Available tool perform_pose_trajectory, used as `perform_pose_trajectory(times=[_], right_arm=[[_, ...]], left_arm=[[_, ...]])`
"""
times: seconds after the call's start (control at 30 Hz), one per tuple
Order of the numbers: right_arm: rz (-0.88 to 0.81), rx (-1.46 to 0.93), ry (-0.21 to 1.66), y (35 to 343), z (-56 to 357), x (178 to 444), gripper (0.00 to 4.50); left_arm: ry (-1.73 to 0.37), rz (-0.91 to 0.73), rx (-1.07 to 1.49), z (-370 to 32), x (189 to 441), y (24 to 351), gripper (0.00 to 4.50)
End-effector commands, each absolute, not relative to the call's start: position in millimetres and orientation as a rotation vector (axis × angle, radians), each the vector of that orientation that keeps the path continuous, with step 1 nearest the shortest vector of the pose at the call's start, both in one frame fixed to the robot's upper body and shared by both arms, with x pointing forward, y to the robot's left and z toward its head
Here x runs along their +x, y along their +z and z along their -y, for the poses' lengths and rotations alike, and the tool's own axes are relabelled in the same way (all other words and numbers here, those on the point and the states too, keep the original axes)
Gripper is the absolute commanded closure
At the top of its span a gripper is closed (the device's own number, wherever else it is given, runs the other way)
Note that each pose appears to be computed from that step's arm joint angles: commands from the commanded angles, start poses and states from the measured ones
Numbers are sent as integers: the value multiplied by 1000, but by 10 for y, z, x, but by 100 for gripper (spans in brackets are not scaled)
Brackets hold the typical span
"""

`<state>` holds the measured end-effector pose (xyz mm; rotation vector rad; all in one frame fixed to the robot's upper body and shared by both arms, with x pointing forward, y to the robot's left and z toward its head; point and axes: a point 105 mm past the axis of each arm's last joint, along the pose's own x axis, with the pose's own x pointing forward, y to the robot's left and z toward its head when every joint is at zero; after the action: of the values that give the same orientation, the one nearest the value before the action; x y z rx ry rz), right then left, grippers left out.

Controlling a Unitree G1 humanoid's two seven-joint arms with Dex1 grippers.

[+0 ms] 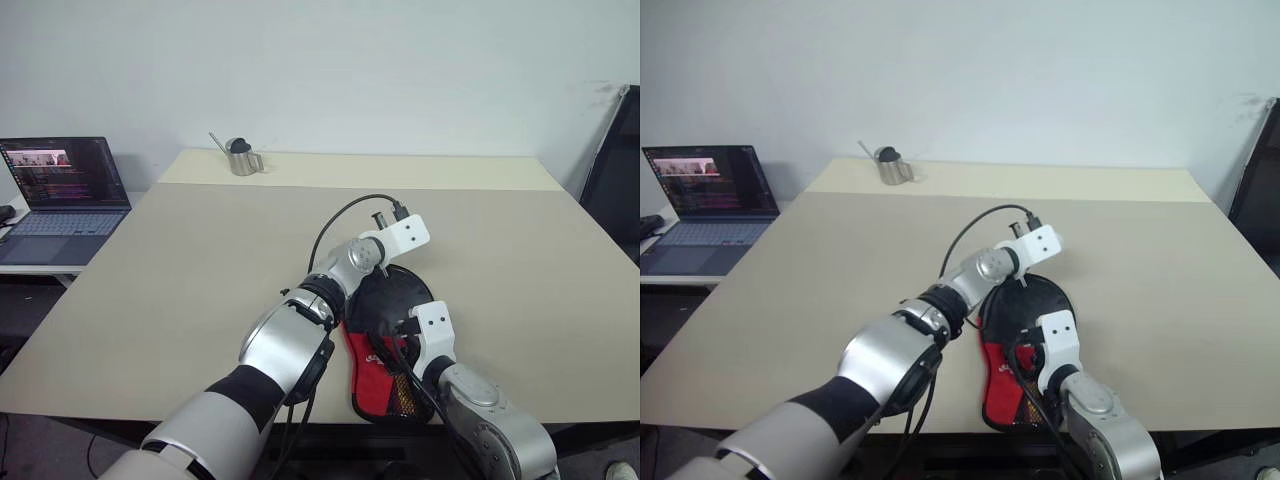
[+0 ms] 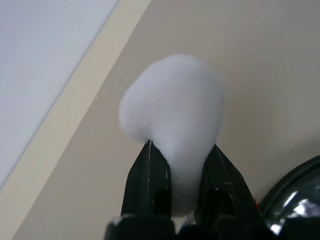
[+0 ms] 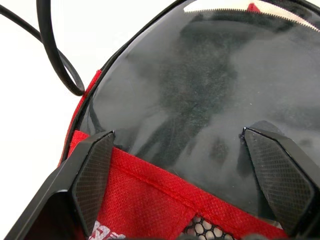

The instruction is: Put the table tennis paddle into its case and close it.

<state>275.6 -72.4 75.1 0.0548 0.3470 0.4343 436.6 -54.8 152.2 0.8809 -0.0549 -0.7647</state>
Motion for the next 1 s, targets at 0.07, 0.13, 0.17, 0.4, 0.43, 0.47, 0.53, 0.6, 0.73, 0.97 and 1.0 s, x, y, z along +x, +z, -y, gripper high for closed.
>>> perform_pose_trajectory(times=[0.07,0.13,0.17,0.4,0.43,0.47,0.53,0.6,0.73,0.97,1.0], right_arm=[[-556,68,450,313,682,2572,0],[-555,67,451,315,683,2580,0],[-554,67,451,316,681,2586,0],[-550,65,456,318,677,2620,0],[-549,65,457,320,676,2625,0],[-547,64,456,322,678,2636,0],[-539,60,456,341,683,2666,0],[-529,56,454,362,695,2695,0],[-508,57,446,415,735,2733,0],[-411,98,478,701,742,2748,0],[-391,104,492,768,732,2741,0]], left_arm=[[-850,65,916,697,4261,1472,424],[-864,24,899,665,4252,1388,389],[-874,11,897,652,4245,1355,352],[-868,0,919,592,4263,1319,104],[-878,-9,918,585,4258,1306,70],[-881,-7,920,578,4260,1310,31],[-876,-2,897,536,4288,1361,4],[-857,17,878,485,4330,1445,4],[-829,85,843,350,4417,1684,4],[-910,144,697,51,4442,1985,4],[-944,142,657,9,4422,2002,4]])
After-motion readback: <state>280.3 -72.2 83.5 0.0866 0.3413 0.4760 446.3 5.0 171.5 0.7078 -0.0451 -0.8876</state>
